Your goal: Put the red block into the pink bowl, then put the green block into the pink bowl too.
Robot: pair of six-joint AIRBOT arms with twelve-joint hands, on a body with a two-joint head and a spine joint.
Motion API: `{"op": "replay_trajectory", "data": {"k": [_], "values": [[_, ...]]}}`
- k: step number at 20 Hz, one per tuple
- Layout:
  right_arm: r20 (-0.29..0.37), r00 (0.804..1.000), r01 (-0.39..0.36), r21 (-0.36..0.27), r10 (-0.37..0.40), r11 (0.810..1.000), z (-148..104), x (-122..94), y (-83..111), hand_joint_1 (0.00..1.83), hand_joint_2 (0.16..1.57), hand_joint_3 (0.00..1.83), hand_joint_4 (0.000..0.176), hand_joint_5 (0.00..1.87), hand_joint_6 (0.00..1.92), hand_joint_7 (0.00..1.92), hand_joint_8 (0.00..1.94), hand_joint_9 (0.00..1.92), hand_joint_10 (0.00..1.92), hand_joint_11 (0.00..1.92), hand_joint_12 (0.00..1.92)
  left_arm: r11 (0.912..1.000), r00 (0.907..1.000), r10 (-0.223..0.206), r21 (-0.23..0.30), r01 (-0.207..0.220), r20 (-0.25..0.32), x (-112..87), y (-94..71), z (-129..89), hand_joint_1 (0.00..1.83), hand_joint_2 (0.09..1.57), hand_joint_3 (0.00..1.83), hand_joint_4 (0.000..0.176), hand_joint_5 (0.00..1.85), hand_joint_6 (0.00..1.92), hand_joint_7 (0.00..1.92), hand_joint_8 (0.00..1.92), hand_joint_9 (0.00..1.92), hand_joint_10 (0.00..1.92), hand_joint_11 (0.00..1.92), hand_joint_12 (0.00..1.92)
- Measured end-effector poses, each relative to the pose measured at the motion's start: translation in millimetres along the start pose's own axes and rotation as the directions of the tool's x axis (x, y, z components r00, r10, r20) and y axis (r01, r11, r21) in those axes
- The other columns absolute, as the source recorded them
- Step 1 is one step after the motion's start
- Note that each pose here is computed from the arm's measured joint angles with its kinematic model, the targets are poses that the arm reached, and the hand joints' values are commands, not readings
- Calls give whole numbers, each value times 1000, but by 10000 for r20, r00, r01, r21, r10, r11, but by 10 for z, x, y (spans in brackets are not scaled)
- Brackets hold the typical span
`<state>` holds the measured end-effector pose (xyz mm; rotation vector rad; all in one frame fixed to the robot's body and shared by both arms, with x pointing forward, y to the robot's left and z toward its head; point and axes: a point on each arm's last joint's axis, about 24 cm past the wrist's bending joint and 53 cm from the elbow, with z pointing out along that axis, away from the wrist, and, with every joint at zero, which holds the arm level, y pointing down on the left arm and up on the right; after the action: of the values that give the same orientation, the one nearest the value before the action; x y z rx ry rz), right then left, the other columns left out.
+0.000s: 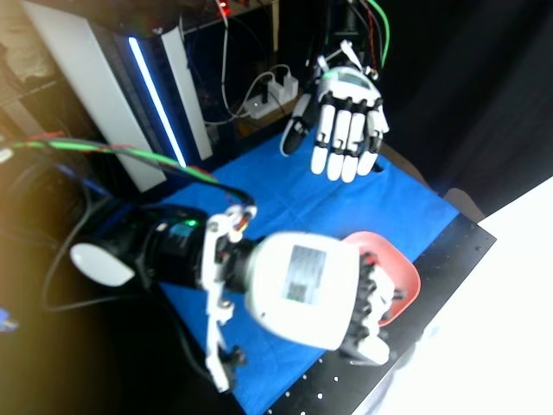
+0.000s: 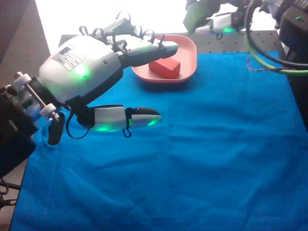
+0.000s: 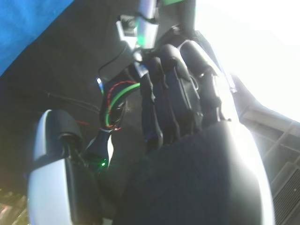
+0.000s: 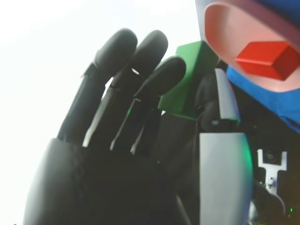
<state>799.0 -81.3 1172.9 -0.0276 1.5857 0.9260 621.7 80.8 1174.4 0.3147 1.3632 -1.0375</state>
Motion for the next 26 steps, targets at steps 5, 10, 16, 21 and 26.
{"op": "replay_trajectory", "data": {"k": [5, 10, 16, 21, 26], "values": [[-134, 9999, -35, -150, 33, 9999, 80, 128, 87, 1264, 1082, 1, 0, 979, 830, 1135, 896, 1163, 597, 872, 1217, 9999, 9999, -151, 25, 151, 39, -9, -6, 0, 633, 1020, 0, 27, 404, 3, 490, 1, 478, 1, 0, 1139], [-77, 10000, -18, -64, 18, 10000, 95, 112, 49, 1246, 1107, 2, 0, 970, 828, 1047, 1059, 1018, 769, 645, 1461, 9996, 9996, -272, 123, 271, 57, -5, -49, 1, 598, 1049, 3, 24, 375, 3, 455, 1, 458, 1, 0, 1084], [-273, 9996, -77, -97, 75, 9999, 175, 256, 111, 1249, 1106, 0, 0, 993, 794, 1040, 1072, 986, 907, 771, 1428, 9990, 9991, -423, 146, 422, 70, -7, -56, 2, 607, 1041, 0, 11, 350, 2, 438, 1, 440, 1, 0, 1031], [-362, 9993, -101, -18, 100, 9999, 193, 298, 102, 1257, 1107, 1, 0, 1013, 737, 1018, 1138, 990, 1025, 839, 1495, 9989, 9990, -440, 168, 439, 57, -5, -61, 1, 621, 1039, 0, 0, 357, 5, 451, 13, 442, 8, 0, 1033], [-509, 9986, -120, 46, 122, 9999, 220, 372, 109, 1255, 1095, 0, 0, 998, 797, 1072, 1014, 1066, 797, 861, 1336, 9989, 9990, -449, 165, 448, 59, -5, -60, 1, 577, 1041, 2, 29, 367, 2, 459, 3, 427, 4, 0, 1002]]}}
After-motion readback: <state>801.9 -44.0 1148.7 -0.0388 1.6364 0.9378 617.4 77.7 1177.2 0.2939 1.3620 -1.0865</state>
